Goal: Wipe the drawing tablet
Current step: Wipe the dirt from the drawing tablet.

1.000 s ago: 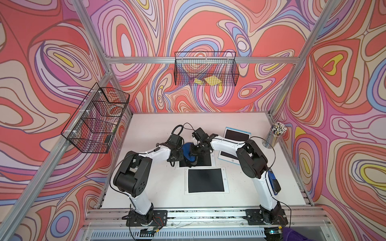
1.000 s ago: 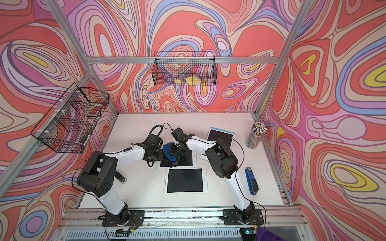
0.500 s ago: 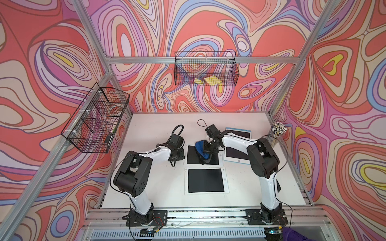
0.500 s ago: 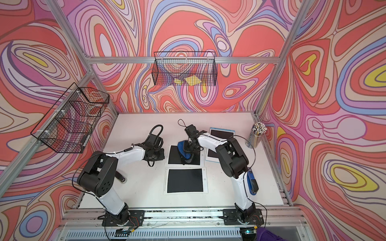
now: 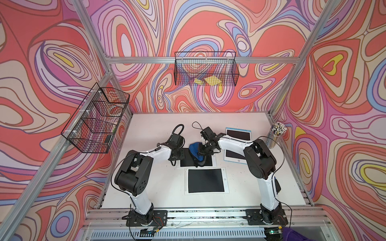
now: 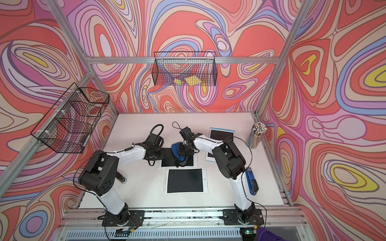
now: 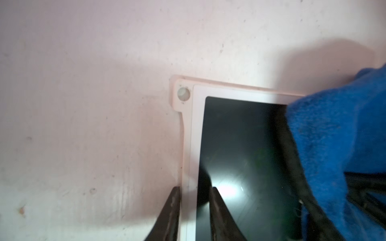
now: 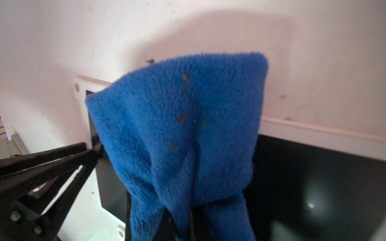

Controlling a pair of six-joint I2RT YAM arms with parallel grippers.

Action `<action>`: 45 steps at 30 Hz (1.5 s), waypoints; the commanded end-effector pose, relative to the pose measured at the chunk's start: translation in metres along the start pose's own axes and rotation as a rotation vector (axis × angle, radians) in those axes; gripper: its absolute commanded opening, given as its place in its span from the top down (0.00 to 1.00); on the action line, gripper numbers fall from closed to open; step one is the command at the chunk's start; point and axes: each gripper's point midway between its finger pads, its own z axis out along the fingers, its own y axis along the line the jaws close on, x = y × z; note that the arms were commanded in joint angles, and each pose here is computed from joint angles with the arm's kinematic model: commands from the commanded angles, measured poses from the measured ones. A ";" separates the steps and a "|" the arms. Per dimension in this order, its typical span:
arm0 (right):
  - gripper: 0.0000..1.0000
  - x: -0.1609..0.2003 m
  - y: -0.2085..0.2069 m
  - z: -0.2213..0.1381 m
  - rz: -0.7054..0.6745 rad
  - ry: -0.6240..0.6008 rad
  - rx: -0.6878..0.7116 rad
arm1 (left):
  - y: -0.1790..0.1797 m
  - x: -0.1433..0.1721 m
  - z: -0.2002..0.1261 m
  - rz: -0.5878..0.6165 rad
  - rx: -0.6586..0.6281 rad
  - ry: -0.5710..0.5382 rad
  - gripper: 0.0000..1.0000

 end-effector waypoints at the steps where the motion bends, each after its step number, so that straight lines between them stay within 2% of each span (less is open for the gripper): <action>1: 1.00 0.036 -0.059 0.013 0.059 0.126 0.188 | 0.034 0.065 0.023 0.024 -0.139 0.250 0.82; 5: 1.00 0.035 -0.052 0.016 0.061 0.124 0.150 | 0.044 0.072 0.019 0.018 -0.192 0.281 0.82; 11: 1.00 0.032 -0.054 0.015 0.013 0.127 0.171 | 0.049 0.076 0.010 0.047 -0.263 0.324 0.83; 16: 1.00 0.039 -0.044 0.025 0.011 0.151 0.113 | 0.056 0.076 0.007 0.070 -0.322 0.338 0.83; 23: 1.00 0.048 -0.104 -0.017 0.088 0.110 0.199 | 0.056 0.077 0.009 0.069 -0.327 0.341 0.83; 26: 1.00 0.045 -0.115 -0.029 0.086 0.090 0.234 | 0.055 0.077 0.009 0.070 -0.318 0.339 0.83; 29: 1.00 0.041 -0.102 -0.018 0.086 0.102 0.186 | 0.053 0.076 0.009 0.069 -0.309 0.336 0.83; 38: 1.00 0.051 -0.010 0.055 -0.032 0.184 0.129 | 0.051 0.077 0.007 0.066 -0.292 0.329 0.83; 41: 1.00 0.057 -0.009 0.060 -0.003 0.193 0.109 | 0.051 0.076 0.007 0.065 -0.290 0.324 0.83; 45: 1.00 0.056 -0.037 0.039 0.022 0.174 0.147 | 0.051 0.076 0.006 0.066 -0.287 0.320 0.83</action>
